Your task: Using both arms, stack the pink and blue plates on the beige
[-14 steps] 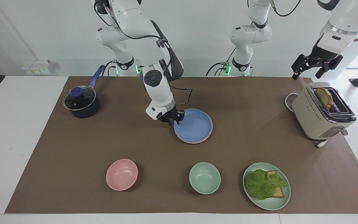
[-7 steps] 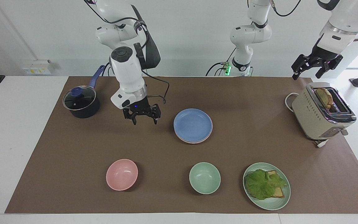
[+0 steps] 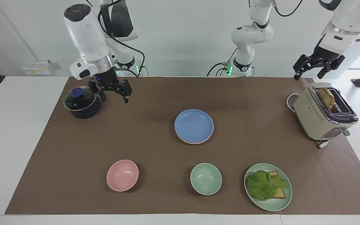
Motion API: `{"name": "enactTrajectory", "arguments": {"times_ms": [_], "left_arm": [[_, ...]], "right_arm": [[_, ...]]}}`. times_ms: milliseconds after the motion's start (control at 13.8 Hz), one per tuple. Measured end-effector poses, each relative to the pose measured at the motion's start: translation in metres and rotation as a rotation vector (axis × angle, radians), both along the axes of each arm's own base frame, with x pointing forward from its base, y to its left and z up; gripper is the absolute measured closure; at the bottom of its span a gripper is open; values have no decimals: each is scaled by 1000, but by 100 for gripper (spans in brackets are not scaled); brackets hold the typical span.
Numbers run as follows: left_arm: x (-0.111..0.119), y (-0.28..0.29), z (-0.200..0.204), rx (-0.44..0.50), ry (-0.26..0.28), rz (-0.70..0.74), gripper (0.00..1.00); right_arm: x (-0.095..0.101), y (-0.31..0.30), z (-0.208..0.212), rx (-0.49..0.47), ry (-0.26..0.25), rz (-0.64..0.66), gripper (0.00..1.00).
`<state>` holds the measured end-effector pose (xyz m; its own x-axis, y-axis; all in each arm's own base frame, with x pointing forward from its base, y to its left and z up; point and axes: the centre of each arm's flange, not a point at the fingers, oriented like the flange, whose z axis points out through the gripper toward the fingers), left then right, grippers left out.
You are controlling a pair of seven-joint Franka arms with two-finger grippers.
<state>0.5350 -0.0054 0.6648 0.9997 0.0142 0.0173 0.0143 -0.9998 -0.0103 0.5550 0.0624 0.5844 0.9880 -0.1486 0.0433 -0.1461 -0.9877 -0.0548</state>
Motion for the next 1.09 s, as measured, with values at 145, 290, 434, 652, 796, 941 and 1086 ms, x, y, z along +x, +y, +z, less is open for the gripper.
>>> {"name": "enactTrajectory", "arguments": {"times_ms": [145, 290, 434, 652, 796, 941, 1086], "left_arm": [[0, 0, 0, 0, 0, 0, 0], [0, 0, 0, 0, 0, 0, 0], [0, 0, 0, 0, 0, 0, 0], [0, 0, 0, 0, 0, 0, 0], [0, 0, 0, 0, 0, 0, 0], [0, 0, 0, 0, 0, 0, 0], [0, 0, 0, 0, 0, 0, 0]], "right_arm": [[-5, -26, 3, -2, 26, -13, 0], [-7, -55, 3, -3, 42, -18, 0], [-12, -83, 6, -3, 56, -17, 0], [-25, -97, 23, -8, 58, -12, 0], [-34, -97, 48, -64, 43, 13, 0], [-40, -90, 64, -71, 34, 36, 0], [-40, -81, 64, -72, 35, 53, 0]]}}
